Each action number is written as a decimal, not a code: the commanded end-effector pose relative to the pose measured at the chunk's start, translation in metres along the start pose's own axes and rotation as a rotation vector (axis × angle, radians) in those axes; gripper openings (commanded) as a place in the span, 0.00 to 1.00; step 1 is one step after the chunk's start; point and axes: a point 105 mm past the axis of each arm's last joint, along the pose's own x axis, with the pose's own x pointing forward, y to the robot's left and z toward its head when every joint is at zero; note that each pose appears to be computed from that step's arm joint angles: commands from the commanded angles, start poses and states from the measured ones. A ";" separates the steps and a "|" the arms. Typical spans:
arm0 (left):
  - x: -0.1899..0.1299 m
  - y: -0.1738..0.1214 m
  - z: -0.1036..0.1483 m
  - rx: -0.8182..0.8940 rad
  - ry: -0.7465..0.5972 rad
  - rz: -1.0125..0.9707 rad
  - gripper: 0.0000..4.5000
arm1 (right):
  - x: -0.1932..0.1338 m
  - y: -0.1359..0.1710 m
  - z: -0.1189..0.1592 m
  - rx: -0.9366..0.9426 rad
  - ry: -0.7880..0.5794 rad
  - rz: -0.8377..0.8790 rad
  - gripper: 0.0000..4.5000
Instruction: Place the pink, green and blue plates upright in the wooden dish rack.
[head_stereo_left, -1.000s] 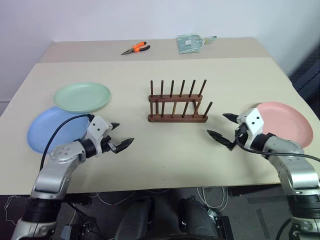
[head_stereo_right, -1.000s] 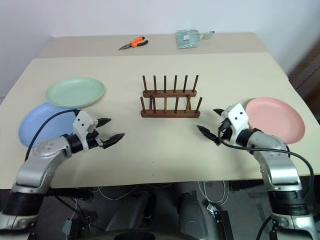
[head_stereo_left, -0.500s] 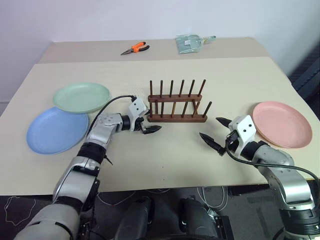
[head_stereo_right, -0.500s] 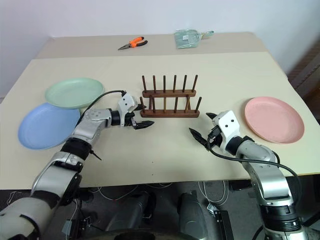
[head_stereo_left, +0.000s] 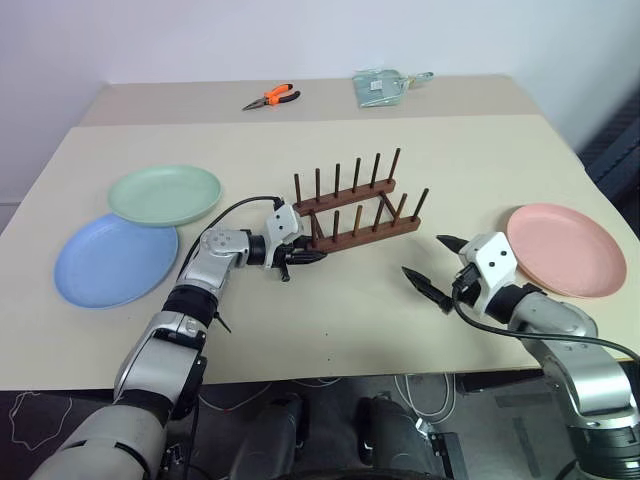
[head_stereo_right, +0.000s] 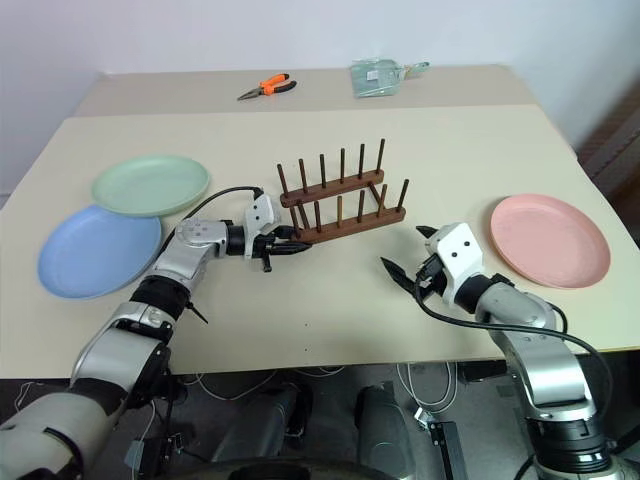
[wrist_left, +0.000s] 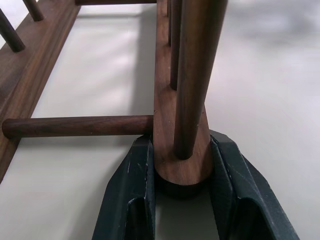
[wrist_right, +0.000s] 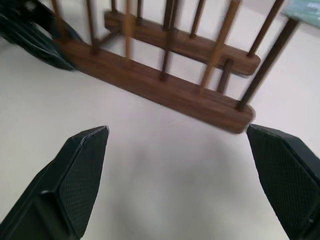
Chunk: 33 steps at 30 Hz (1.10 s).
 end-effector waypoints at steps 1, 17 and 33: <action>-0.002 -0.021 0.009 0.076 0.002 -0.112 0.17 | -0.017 -0.015 0.001 -0.049 0.030 -0.035 1.00; -0.055 -0.033 -0.026 -0.036 0.178 -0.021 0.81 | -0.044 -0.015 -0.028 -0.069 0.174 0.018 0.88; -0.008 -0.084 -0.008 -0.091 0.088 0.036 0.01 | 0.001 0.028 -0.036 -0.083 0.180 0.133 0.00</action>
